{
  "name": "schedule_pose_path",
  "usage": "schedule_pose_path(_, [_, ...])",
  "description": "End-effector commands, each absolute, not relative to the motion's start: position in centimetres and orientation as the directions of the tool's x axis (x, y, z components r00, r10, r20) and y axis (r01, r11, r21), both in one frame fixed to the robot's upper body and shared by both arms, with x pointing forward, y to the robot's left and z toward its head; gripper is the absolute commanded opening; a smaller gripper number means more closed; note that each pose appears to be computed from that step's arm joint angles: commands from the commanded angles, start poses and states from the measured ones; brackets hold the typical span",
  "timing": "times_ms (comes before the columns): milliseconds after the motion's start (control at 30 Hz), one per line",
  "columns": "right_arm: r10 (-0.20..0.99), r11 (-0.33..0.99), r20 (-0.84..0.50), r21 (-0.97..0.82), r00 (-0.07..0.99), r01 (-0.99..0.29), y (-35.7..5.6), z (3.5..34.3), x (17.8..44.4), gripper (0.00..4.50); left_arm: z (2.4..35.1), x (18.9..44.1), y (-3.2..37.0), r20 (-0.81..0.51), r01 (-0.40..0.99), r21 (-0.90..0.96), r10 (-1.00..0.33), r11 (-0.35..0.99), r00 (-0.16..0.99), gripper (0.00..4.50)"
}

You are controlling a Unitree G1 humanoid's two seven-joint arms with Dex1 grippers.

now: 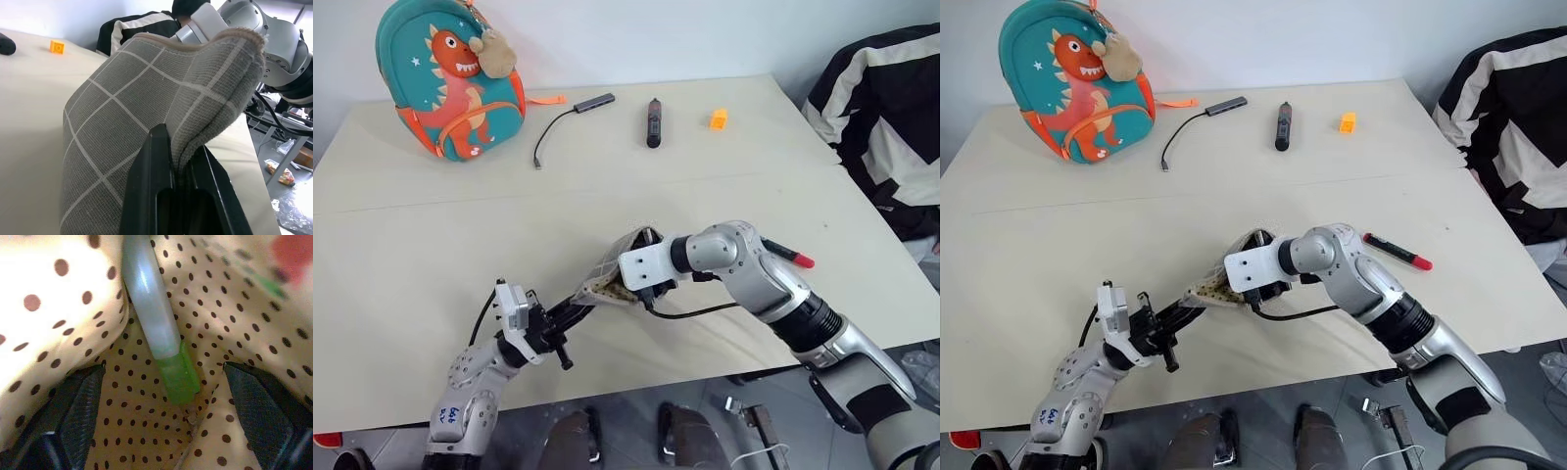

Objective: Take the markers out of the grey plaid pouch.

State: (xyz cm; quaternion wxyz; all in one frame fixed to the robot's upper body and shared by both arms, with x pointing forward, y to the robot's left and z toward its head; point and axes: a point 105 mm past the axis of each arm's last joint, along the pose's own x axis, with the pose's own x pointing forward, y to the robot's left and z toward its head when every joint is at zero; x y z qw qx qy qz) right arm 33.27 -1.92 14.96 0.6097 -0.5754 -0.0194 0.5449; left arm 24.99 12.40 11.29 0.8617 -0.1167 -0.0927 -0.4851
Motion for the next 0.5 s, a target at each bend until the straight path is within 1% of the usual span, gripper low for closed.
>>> schedule_pose_path(33, [0.691,-0.260,-0.610,-0.710,0.387,-0.655,-1.7,14.4,32.9,4.08,12.5,24.6,12.5,0.315,0.865,-0.074,-0.812,0.496,0.492,0.00])
schedule_pose_path(167, [0.682,-0.259,-0.604,-0.726,0.411,-0.637,-1.9,14.3,33.3,3.19,12.4,24.5,12.5,0.315,0.863,-0.074,-0.810,0.499,0.495,0.00])
schedule_pose_path(333, [0.684,-0.236,-0.580,-0.750,0.443,-0.617,-1.6,14.5,33.9,3.19,12.4,24.5,12.5,0.316,0.865,-0.076,-0.811,0.495,0.492,0.00])
schedule_pose_path(500, [0.674,-0.235,-0.582,-0.753,0.456,-0.614,-1.8,13.6,34.2,3.19,12.4,24.4,12.4,0.319,0.867,-0.082,-0.811,0.492,0.490,0.00])
